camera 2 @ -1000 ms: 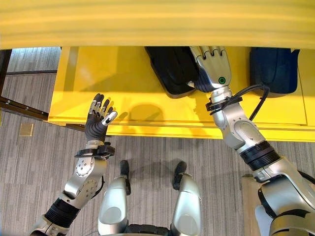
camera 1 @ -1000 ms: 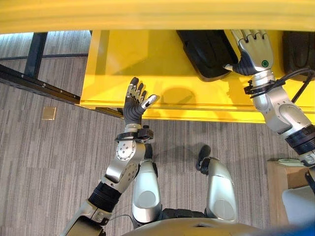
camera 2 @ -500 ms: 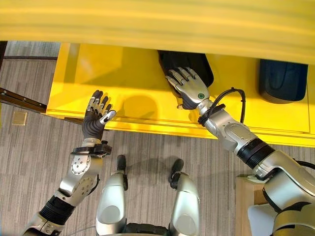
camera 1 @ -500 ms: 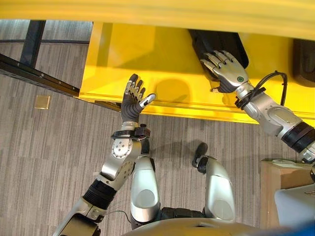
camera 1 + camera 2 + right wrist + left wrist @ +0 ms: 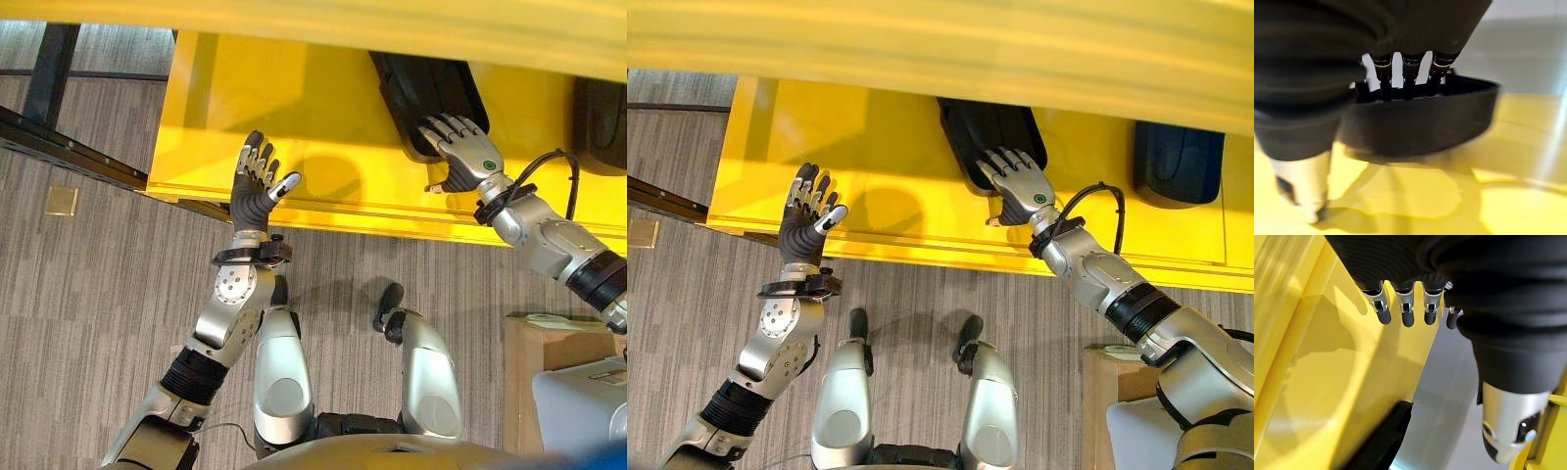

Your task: Move parts from the plastic box to the shelf.

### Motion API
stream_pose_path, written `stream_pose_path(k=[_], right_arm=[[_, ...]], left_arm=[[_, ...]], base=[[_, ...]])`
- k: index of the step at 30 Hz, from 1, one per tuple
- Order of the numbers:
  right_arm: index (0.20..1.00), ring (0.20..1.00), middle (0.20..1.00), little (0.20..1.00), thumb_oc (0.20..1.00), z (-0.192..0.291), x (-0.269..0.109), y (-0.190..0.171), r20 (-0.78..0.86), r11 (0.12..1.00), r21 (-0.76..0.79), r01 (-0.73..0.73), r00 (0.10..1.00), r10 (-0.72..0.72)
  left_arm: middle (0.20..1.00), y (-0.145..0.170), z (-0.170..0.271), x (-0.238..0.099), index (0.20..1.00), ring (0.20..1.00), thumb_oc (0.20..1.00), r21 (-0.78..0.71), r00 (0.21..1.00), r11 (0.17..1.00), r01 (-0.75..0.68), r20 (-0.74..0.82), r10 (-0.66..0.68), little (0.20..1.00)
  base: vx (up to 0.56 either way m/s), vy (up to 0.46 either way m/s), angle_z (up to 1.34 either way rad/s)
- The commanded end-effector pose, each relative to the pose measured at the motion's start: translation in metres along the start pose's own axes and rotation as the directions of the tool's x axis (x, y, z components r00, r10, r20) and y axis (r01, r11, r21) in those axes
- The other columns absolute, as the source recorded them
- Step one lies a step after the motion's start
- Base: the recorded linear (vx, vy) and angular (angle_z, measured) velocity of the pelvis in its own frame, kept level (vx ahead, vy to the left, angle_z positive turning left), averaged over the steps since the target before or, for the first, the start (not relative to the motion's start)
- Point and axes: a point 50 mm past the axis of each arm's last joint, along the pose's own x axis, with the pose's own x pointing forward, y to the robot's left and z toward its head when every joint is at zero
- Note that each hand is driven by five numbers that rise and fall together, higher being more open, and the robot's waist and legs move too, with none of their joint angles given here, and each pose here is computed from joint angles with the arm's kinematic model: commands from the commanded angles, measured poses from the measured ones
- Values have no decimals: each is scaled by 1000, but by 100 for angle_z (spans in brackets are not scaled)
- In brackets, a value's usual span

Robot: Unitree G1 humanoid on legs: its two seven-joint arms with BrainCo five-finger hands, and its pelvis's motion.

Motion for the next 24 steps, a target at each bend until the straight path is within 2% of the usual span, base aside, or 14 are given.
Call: stream_pose_path(k=[1, 7, 8, 9, 10, 24], right_arm=[[1000, 1000, 1000, 1000, 1000, -18, 9, -16, -86, 994, -77, 81, 992, -88], [1000, 1000, 1000, 1000, 1000, -33, 11, -6, -188, 990, -132, -51, 982, 25], [746, 746, 746, 746, 746, -37, 11, -4, -216, 988, -130, -77, 975, 48], [533, 533, 533, 533, 533, -40, 11, -1, -233, 987, -124, -99, 970, 68], [200, 200, 200, 200, 200, -41, 12, 1, -237, 986, -118, -120, 967, 89], [200, 200, 200, 200, 200, -38, 21, 11, -153, 941, -177, -289, 952, 264]], left_arm=[[1000, -3, 14, -2, 1000, 1000, 1000, -10, 996, 1000, 24, 84, -23, 1000], [1000, -3, 11, -1, 1000, 1000, 1000, -21, 997, 999, 37, 70, -36, 1000], [1000, -4, 11, 0, 1000, 1000, 1000, -21, 997, 999, 43, 68, -42, 1000], [1000, -4, 11, 0, 1000, 1000, 1000, -21, 997, 999, 49, 67, -48, 1000], [1000, -5, 10, 0, 1000, 1000, 1000, -22, 996, 998, 55, 65, -53, 1000], [1000, -2, 6, 0, 1000, 1000, 1000, -51, 997, 996, 74, 43, -71, 1000]], base=[[0, 0, 0], [23, -3, 0], [73, -21, 0], [0, 0, 0], [0, 0, 0], [8, -3, 2]])
